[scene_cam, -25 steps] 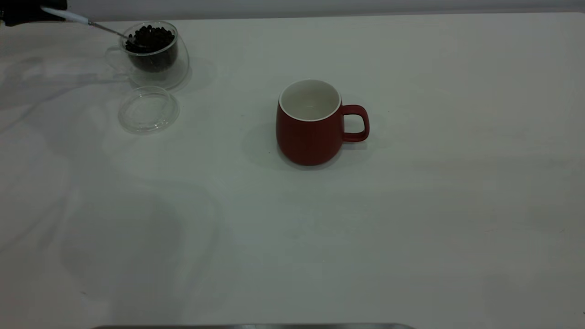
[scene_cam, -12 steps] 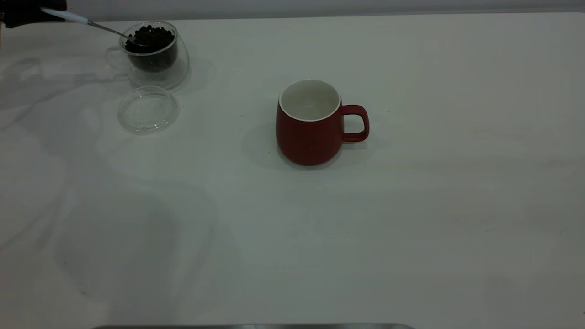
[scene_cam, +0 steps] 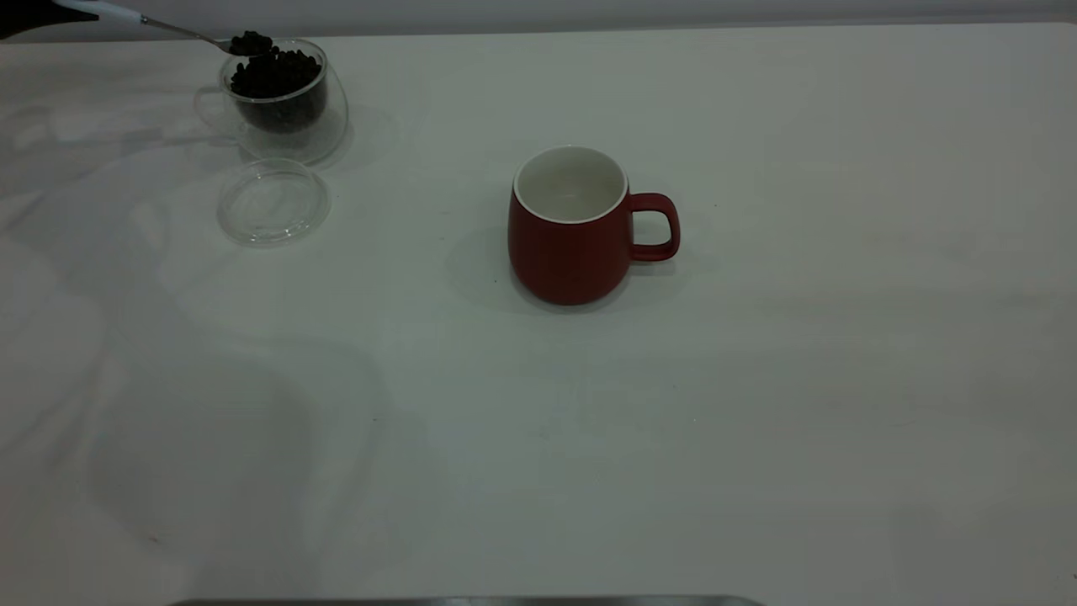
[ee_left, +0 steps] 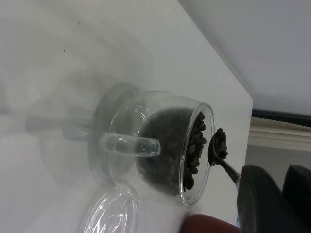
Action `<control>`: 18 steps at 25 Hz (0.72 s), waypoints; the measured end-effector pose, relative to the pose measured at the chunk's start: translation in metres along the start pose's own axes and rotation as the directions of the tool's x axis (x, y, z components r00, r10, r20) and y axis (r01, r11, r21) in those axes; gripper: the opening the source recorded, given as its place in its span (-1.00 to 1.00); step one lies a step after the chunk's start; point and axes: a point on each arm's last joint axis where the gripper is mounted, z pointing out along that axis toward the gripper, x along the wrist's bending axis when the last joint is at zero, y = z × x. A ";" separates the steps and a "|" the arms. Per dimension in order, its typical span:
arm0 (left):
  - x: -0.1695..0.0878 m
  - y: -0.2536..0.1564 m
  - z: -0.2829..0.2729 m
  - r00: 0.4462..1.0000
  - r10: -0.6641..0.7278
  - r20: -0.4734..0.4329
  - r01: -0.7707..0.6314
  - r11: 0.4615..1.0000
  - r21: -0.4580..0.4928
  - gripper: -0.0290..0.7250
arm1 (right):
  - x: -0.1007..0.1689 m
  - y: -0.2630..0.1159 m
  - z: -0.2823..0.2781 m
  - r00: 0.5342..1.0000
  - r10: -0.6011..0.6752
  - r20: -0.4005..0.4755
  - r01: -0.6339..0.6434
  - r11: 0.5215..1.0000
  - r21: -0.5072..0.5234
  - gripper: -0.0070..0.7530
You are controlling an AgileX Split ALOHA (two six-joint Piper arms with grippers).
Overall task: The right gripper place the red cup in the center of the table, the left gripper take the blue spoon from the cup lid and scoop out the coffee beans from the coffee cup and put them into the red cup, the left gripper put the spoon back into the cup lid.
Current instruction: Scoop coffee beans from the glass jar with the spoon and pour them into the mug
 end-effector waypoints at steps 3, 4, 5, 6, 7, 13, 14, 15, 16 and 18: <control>0.000 0.000 0.000 1.000 0.003 0.001 -0.003 1.000 0.000 -0.60 | 0.000 0.000 0.000 1.000 0.000 0.000 0.000 1.000 0.000 -0.35; 0.000 0.000 0.000 1.000 0.005 0.001 -0.005 1.000 0.000 -0.60 | 0.000 0.000 0.000 1.000 0.000 0.000 0.000 1.000 0.000 -0.35; 0.000 0.000 0.001 1.000 0.005 0.001 -0.005 1.000 0.001 -0.60 | 0.000 0.000 0.000 1.000 0.000 0.000 0.000 1.000 0.000 -0.35; -0.001 0.000 0.001 1.000 0.006 0.001 -0.006 1.000 0.002 -0.60 | 0.000 0.000 0.000 1.000 0.000 0.000 0.000 1.000 0.000 -0.35; -0.001 -0.001 0.003 1.000 0.007 0.001 -0.007 1.000 0.005 -0.60 | 0.000 0.000 0.000 1.000 0.000 0.000 0.000 1.000 0.000 -0.35; -0.012 -0.006 0.023 1.000 0.025 0.007 -0.025 0.999 0.043 -0.60 | 0.000 0.000 0.000 1.000 0.000 0.000 0.000 1.000 0.000 -0.35; -0.013 -0.006 0.025 1.000 0.027 0.009 -0.027 0.998 0.048 -0.60 | 0.000 0.000 0.000 1.000 0.000 0.000 0.000 1.000 0.000 -0.35; -0.015 -0.007 0.028 0.999 0.030 0.010 -0.031 0.998 0.054 -0.60 | 0.000 0.000 0.000 1.000 0.000 0.000 0.000 1.000 0.000 -0.35; -0.017 -0.008 0.032 0.999 0.033 0.012 -0.033 0.998 0.061 -0.60 | 0.000 0.000 0.000 1.000 0.000 0.000 0.000 1.000 0.000 -0.35; -0.020 -0.010 0.038 0.999 0.038 0.015 -0.039 0.997 0.072 -0.60 | 0.000 0.000 0.000 1.000 0.000 0.000 0.000 1.000 0.000 -0.35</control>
